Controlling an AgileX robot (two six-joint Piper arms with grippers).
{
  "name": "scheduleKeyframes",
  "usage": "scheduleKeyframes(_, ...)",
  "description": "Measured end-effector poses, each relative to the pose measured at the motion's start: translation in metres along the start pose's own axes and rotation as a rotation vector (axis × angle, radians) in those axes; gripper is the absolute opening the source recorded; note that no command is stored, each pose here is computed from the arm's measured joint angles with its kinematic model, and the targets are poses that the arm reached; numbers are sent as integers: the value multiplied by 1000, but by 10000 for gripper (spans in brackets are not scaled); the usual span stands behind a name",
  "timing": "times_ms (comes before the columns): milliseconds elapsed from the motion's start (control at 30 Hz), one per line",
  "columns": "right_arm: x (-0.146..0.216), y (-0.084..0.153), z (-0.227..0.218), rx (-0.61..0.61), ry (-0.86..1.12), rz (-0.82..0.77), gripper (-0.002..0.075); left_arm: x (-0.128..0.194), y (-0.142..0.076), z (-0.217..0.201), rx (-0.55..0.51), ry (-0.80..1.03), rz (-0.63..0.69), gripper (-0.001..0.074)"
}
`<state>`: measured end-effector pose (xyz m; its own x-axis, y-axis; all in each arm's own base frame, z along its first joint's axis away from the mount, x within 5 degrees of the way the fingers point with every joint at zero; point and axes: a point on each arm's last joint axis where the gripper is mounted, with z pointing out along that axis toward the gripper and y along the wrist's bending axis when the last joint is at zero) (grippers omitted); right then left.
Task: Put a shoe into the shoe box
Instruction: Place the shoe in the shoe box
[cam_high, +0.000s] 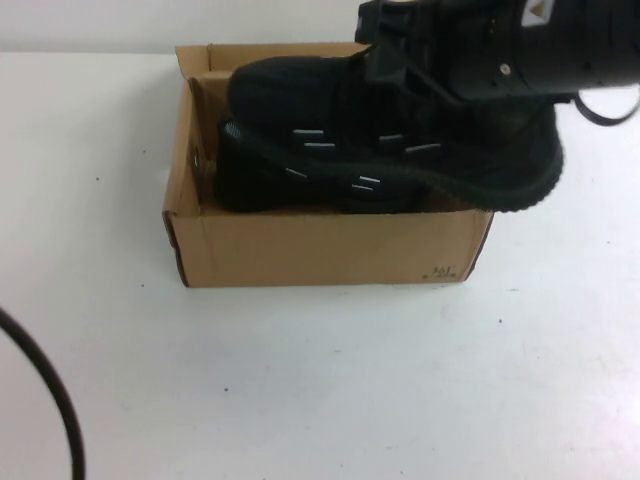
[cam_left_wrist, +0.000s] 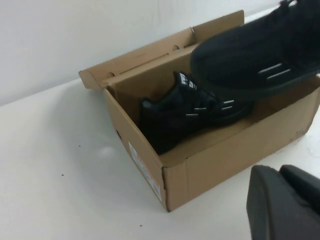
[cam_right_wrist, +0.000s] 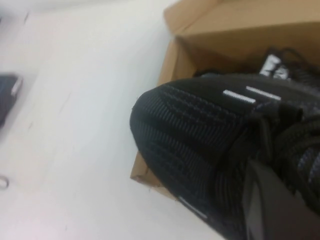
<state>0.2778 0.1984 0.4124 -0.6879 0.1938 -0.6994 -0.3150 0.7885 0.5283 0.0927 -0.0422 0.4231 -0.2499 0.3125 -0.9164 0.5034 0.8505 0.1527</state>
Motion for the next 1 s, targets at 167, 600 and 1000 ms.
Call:
scheduleKeyframes(167,-18,-10,31,-75,92,-63,2,0,-1,-5,-8,-14,-9,-1)
scheduleKeyframes(600,-16,-48,124,-73,231,-61,2,2,2,-5,-37,8,-8,-1)
scheduleKeyframes(1000,9,-64,169,-169,321,-24,2,4,5,-5,-71,26,-29,-1)
